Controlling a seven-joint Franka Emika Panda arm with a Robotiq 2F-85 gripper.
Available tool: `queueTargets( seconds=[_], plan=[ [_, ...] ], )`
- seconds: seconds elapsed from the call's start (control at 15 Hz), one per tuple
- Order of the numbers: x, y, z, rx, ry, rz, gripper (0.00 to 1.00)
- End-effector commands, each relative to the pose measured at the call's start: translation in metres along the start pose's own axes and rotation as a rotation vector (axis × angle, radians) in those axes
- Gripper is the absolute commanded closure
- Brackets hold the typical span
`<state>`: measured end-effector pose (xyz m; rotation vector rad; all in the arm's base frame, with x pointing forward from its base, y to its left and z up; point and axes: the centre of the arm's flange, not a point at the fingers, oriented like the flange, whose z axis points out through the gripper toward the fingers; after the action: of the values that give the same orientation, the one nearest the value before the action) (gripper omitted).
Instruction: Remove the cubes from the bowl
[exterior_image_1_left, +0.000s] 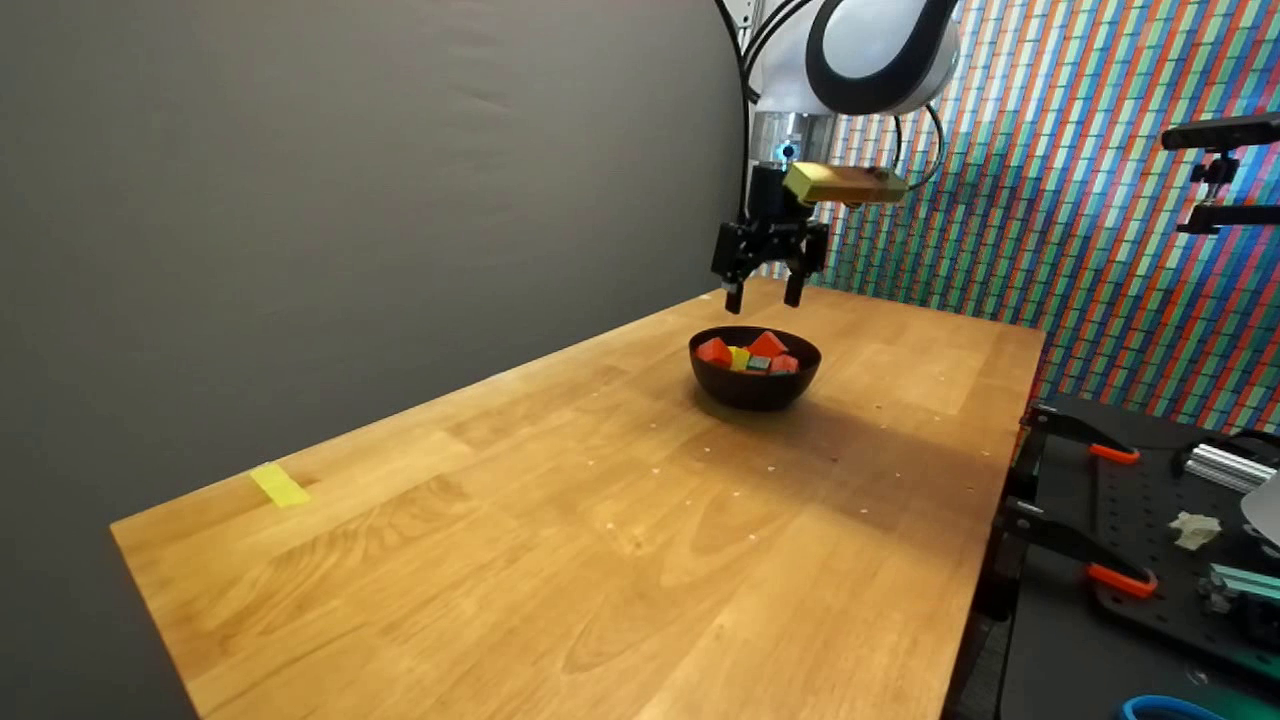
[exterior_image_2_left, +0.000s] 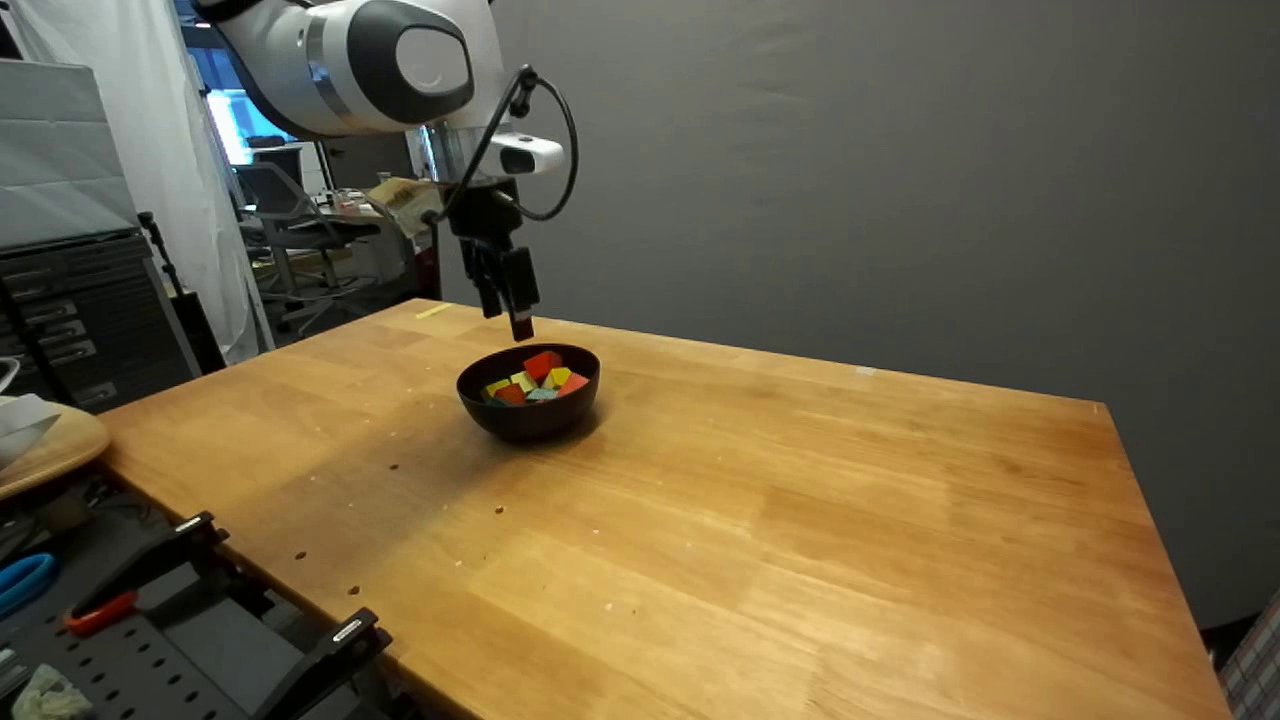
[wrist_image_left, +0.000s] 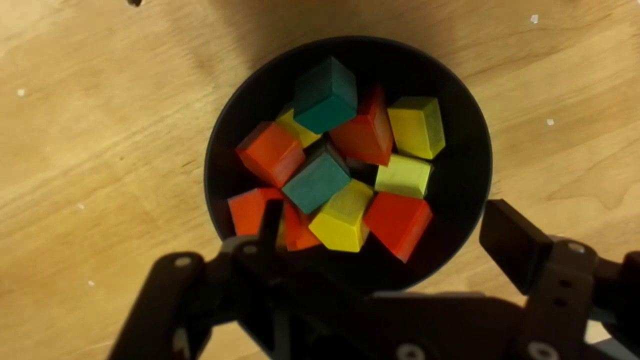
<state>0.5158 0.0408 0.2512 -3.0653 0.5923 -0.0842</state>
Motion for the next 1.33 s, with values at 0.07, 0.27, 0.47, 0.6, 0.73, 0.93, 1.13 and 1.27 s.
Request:
queueTargets(
  seconds=[0.07,0.27,0.47,0.6,0.73,0.93,1.13,1.27],
  plan=[
    [0.005,-0.005,0.040,0.046,0.024,0.074,0.00],
    [0.002,-0.009,0.052,0.049,0.088,0.087,0.00],
    [0.003,-0.011,0.061,0.051,0.125,0.105,0.00],
    [0.005,-0.011,0.066,0.047,0.145,0.118,0.00],
    [0.007,-0.009,0.072,0.032,0.155,0.127,0.00],
    [0.007,-0.003,0.082,0.013,0.143,0.148,0.27],
    [0.008,-0.003,0.083,0.017,0.132,0.168,0.47],
    [0.008,-0.004,0.081,0.026,0.124,0.184,0.62]
  ],
)
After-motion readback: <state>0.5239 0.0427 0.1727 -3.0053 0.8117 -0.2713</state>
